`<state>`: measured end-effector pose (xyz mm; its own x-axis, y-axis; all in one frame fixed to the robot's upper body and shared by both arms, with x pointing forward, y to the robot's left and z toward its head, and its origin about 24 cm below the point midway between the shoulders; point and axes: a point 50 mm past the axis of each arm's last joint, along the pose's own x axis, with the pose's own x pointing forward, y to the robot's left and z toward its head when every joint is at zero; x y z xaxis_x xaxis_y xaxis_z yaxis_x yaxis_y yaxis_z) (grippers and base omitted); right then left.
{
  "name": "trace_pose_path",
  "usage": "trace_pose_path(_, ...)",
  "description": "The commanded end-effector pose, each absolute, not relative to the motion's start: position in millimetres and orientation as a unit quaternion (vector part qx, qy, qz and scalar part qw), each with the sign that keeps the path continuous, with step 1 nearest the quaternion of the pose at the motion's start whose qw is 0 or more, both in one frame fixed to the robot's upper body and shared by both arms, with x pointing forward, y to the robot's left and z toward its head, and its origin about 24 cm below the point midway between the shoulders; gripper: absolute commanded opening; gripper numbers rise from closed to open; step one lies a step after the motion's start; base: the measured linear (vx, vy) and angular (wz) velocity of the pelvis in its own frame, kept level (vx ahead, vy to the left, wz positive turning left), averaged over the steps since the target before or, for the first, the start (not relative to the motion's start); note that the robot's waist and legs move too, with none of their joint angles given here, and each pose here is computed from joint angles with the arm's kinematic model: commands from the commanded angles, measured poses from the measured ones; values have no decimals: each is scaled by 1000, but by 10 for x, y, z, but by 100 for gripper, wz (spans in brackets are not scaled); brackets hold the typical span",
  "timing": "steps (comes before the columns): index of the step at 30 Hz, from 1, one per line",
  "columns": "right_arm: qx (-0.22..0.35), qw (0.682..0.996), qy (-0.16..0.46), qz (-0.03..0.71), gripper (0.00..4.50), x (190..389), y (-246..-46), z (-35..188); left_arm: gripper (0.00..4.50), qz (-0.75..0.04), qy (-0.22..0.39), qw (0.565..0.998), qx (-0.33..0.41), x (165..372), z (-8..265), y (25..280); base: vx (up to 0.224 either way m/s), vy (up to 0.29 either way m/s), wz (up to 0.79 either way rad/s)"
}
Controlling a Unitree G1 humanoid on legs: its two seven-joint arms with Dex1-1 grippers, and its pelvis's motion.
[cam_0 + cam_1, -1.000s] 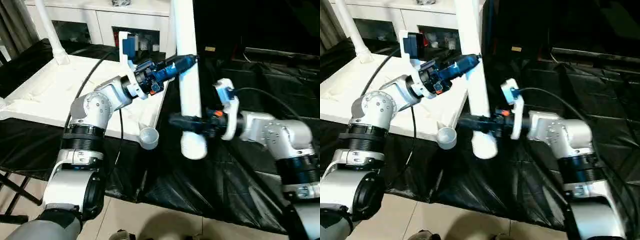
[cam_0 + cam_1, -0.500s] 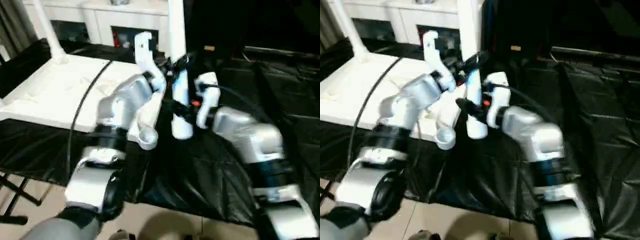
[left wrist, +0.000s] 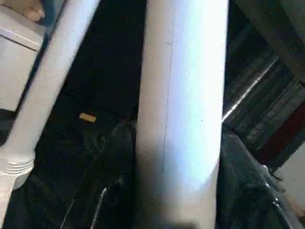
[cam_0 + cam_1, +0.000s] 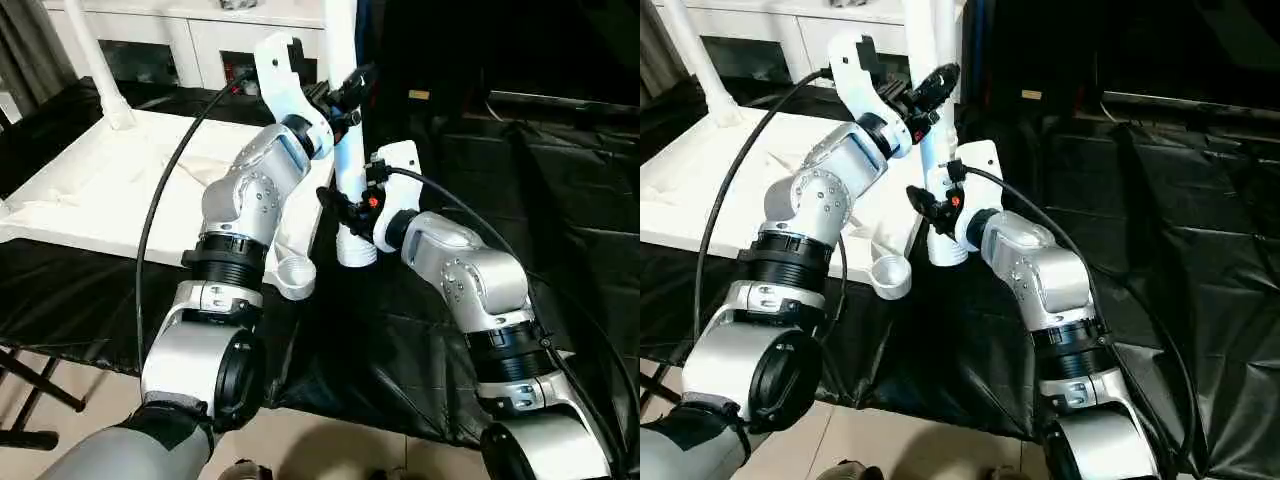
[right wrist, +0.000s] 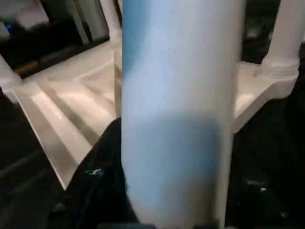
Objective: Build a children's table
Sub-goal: Pick table leg
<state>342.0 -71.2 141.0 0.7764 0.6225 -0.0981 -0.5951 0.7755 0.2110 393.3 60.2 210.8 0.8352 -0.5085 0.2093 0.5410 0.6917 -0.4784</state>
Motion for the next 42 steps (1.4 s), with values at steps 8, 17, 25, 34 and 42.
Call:
trace_pose_path(8, 83, 898, 76, 425, 348, 3335, -946, 1567, 175, -386, -41, 886, -254, 3854, 2129, 612, 0, 0, 0)
trace_pose_path(17, 82, 834, 127, 530, 424, 3216, -1276, 1575, 175, -536, -49, 803, -254, 3690, 2244, 661, 0, 0, 0)
trace_pose_path(25, 79, 796, 148, 581, 442, 3202, -1332, 1572, 175, -610, -47, 744, -268, 3557, 2307, 610, 0, 0, 0)
trace_pose_path(34, 78, 769, 160, 614, 442, 3161, -1302, 1511, 175, -648, -33, 708, -281, 3467, 2327, 557, 0, 0, 0)
trace_pose_path(42, 75, 748, 166, 638, 442, 3112, -1275, 1486, 175, -645, -24, 708, -285, 3487, 2309, 529, 0, 0, 0)
